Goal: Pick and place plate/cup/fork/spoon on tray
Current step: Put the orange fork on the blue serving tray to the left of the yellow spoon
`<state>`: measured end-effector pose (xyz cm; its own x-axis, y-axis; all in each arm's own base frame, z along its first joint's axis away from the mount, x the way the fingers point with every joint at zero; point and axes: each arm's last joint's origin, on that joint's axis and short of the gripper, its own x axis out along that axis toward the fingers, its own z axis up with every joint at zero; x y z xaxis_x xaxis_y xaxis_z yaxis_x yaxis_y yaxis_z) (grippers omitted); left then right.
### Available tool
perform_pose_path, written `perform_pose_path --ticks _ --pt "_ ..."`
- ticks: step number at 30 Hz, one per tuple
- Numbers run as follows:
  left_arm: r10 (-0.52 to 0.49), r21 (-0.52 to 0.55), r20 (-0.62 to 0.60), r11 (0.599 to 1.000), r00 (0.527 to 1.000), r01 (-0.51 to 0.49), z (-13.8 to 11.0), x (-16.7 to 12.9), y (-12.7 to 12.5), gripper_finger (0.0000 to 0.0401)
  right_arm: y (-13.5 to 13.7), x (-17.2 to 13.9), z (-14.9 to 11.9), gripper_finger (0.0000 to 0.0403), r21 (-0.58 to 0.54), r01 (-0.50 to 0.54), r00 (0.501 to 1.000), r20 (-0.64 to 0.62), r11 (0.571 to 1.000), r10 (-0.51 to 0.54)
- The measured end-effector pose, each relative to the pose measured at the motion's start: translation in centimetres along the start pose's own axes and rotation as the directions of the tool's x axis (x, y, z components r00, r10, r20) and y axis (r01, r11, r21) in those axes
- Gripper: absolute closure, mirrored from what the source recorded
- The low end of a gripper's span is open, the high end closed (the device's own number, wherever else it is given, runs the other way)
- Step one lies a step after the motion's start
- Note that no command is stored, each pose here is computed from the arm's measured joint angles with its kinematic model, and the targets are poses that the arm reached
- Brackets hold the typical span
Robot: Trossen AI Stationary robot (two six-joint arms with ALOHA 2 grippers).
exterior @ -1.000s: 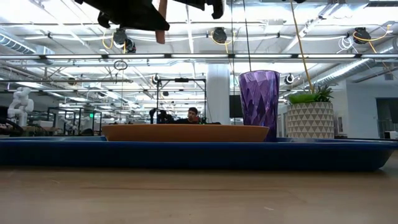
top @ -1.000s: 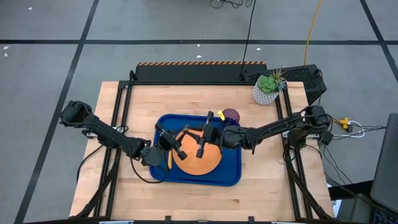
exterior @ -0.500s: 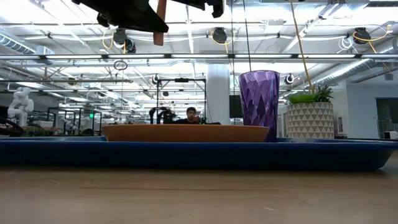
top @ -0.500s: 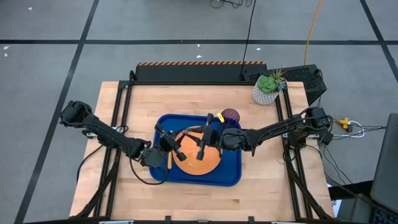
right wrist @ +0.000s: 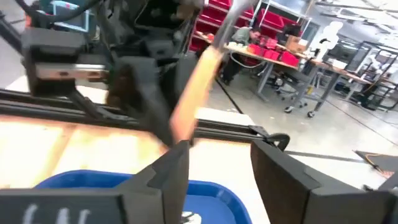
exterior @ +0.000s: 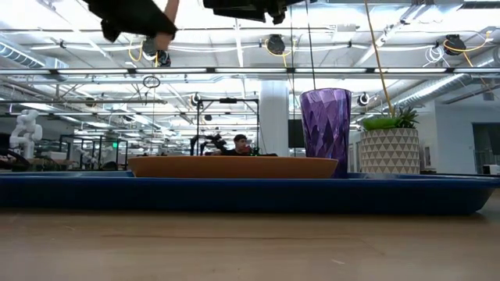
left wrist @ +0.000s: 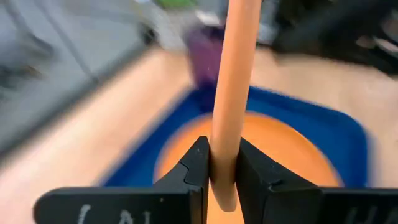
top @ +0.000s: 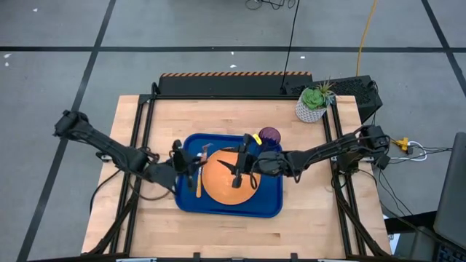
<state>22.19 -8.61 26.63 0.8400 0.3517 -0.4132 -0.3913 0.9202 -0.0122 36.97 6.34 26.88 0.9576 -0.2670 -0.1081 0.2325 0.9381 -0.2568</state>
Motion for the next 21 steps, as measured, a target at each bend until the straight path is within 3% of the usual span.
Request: perform_pose_path --ticks 6,13,18,21 --pt "-0.265 -0.129 -0.157 0.961 0.951 0.246 -0.1 -1.4 0.5 0.0353 -0.5 -0.6 0.9 0.0215 0.011 0.001 1.0 0.018 1.0 -0.002" --pt "-0.495 -0.292 -0.098 0.844 0.864 0.45 0.2 -2.3 0.4 0.0353 -0.5 -1.4 1.8 0.0215 0.016 -0.01 0.999 0.04 1.0 0.009" --pt "-0.502 -0.4 -0.063 0.805 0.863 0.439 -3.9 -1.7 2.1 0.0353 -0.3 -1.9 2.2 0.0214 0.009 -0.021 0.999 0.044 1.0 0.021" --pt "-0.526 -0.509 0.024 0.725 0.85 0.463 -7.1 -1.4 3.5 0.0353 -0.2 -2.2 2.3 0.0215 -0.014 -0.03 0.999 0.033 0.999 0.031"
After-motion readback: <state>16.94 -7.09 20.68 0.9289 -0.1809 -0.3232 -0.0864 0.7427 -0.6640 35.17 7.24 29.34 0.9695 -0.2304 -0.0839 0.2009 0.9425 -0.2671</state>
